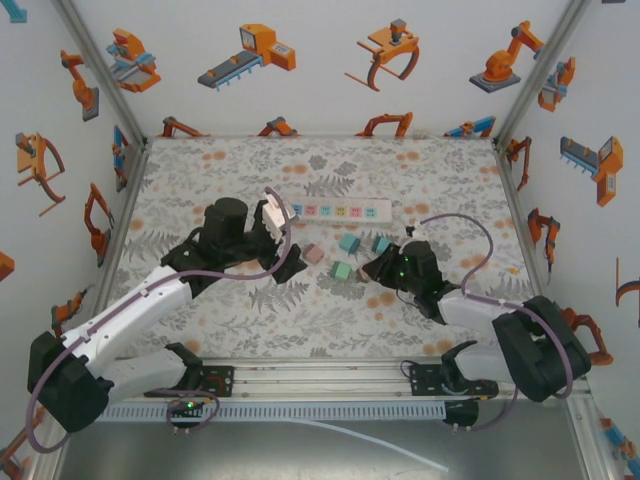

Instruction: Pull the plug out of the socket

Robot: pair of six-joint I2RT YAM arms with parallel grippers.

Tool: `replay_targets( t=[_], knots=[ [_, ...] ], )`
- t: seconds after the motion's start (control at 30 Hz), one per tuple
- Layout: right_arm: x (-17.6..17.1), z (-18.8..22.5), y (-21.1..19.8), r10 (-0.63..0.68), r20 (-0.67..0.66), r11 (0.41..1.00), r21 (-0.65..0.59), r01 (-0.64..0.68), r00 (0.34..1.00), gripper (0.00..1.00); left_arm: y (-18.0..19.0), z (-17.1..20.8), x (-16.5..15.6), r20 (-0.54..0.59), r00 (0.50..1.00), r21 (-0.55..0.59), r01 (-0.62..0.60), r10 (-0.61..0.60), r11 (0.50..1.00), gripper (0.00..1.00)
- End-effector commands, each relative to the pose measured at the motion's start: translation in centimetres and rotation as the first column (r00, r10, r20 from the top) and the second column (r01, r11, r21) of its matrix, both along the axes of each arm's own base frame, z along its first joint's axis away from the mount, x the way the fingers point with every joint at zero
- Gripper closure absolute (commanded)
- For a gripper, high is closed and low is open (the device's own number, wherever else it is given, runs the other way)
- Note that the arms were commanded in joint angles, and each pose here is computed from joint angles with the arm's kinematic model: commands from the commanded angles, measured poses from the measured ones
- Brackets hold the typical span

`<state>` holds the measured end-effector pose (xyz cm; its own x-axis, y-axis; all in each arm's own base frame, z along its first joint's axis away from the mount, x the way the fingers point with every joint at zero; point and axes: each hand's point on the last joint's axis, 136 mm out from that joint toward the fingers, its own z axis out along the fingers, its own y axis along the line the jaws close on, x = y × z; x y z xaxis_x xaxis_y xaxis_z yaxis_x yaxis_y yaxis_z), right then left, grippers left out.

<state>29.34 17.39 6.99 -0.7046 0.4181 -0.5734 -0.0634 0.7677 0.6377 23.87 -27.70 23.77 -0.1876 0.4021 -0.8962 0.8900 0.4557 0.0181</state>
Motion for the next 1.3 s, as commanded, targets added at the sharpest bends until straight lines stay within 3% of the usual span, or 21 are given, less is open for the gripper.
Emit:
replay_targets(
  t=[0.0, 0.13, 0.47, 0.57, 0.67, 0.8, 0.9, 1.07, 1.1, 1.13, 1.17, 1.27],
  knots=[
    [0.1, -0.9, -0.8, -0.056, 0.001, 0.998, -0.008, 0.056, 0.998, 0.9, -0.3, -0.1, 0.3, 0.012, 1.0, 0.009, -0.005, 0.005, 1.0, 0.03],
    [-0.3, -1.9, -1.8, -0.097, -0.032, 0.995, -0.04, 0.096, 0.995, 0.76, -0.7, -0.6, 1.0, -0.006, 1.0, 0.025, -0.015, 0.015, 1.0, 0.03],
    [-1.0, -0.5, -3.8, -0.144, 0.009, 0.983, -0.111, 0.144, 0.99, 0.51, -2.0, -0.6, 2.2, 0.001, 0.999, 0.008, -0.032, 0.032, 0.999, 0.03],
    [-0.8, 1.4, -4.2, -0.149, 0.074, 0.98, -0.12, 0.158, 0.986, 0.48, -1.9, -0.2, 2.7, 0.02, 0.998, 0.002, -0.059, 0.059, 0.998, 0.03],
    [-0.1, 4.1, -4.8, -0.111, 0.166, 0.965, -0.219, 0.147, 0.98, 0.45, -1.3, -0.3, 3.7, 0.034, 0.993, 0.03, -0.116, 0.115, 0.993, 0.03],
    [1.9, 9.1, -6.9, -0.094, 0.345, 0.887, -0.396, 0.236, 0.934, 0.38, 0.2, -0.4, 5.9, 0.077, 0.963, 0.05, -0.262, 0.258, 0.964, 0.03],
    [3.8, 12.1, -9.6, -0.137, 0.451, 0.782, -0.497, 0.375, 0.882, 0.33, 2.5, -0.3, 8.3, 0.125, 0.892, 0.033, -0.441, 0.434, 0.897, 0.03],
    [7.2, 12.9, -14.9, -0.276, 0.471, 0.617, -0.582, 0.53, 0.838, 0.24, 7.5, -1.6, 12.0, 0.202, 0.724, 0.045, -0.679, 0.659, 0.733, 0.03],
    [7.9, 12.7, -15.8, -0.305, 0.468, 0.592, -0.59, 0.55, 0.83, 0.2, 8.9, -2.0, 12.7, 0.212, 0.681, 0.049, -0.724, 0.701, 0.689, 0.03],
    [8.6, 12.4, -16.6, -0.321, 0.464, 0.571, -0.6, 0.56, 0.825, 0.07, 10.5, -2.3, 13.3, 0.217, 0.631, 0.045, -0.768, 0.744, 0.638, 0.03],
    [9.1, 12.1, -17.2, -0.335, 0.46, 0.557, -0.608, 0.567, 0.822, 0.01, 11.7, -2.7, 13.8, 0.212, 0.596, 0.041, -0.797, 0.775, 0.602, 0.03],
    [10.5, 10.7, -18.7, -0.367, 0.441, 0.515, -0.636, 0.574, 0.819, 0.01, 16.0, -3.9, 14.7, 0.186, 0.485, 0.023, -0.872, 0.855, 0.49, 0.03]
  ],
)
